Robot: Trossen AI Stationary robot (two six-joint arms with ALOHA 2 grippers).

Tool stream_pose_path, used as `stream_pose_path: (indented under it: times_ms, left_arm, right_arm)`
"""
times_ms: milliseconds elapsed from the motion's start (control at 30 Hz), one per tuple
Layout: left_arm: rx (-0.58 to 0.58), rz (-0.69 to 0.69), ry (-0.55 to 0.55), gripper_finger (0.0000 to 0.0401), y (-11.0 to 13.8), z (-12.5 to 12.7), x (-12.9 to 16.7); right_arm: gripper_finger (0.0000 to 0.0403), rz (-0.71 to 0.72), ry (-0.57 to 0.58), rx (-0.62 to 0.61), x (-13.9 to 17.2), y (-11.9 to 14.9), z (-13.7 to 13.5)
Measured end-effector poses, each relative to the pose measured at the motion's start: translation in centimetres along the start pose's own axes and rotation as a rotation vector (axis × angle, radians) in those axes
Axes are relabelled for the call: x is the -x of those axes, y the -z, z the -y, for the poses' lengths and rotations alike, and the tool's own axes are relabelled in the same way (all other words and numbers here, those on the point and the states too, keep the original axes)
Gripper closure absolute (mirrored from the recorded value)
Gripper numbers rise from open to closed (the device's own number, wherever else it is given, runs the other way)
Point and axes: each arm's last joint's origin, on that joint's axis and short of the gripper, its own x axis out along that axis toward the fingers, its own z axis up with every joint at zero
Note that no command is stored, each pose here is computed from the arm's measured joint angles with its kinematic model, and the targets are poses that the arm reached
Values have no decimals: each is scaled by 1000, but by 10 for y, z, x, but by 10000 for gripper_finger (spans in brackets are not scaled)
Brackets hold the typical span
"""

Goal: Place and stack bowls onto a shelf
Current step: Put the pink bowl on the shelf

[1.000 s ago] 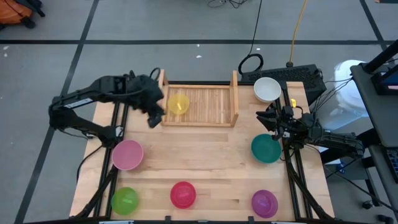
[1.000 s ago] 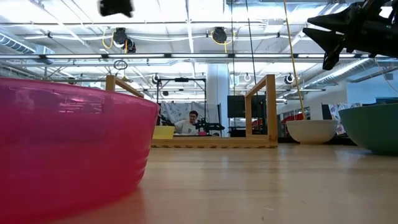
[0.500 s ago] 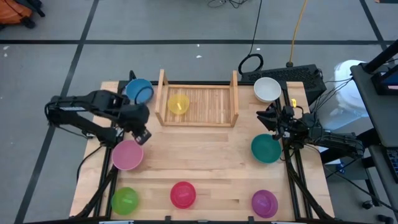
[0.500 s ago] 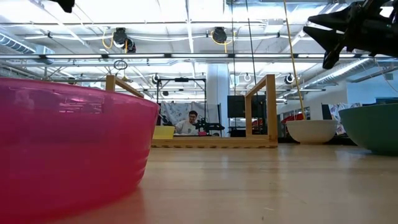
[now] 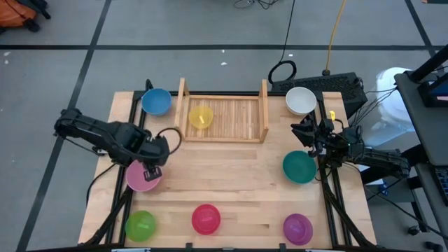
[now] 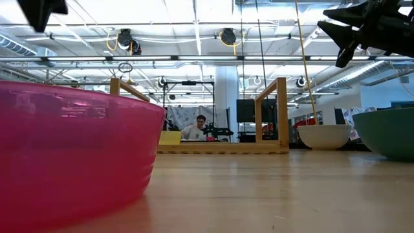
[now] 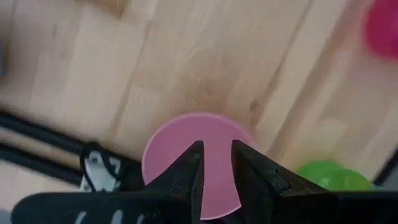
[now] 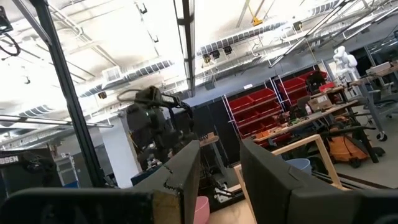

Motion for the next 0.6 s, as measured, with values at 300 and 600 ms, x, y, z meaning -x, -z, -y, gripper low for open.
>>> stream_pose_path:
  times_ms: [300, 600]
  left_arm:
    - [-122, -122, 117, 313, 14, 23, -57]
    - [-346, -108, -55, 313, 29, 19, -85]
  right_arm:
    - [293, 0, 1, 0, 0, 0, 0]
    - [293, 0, 2, 0, 0, 0, 0]
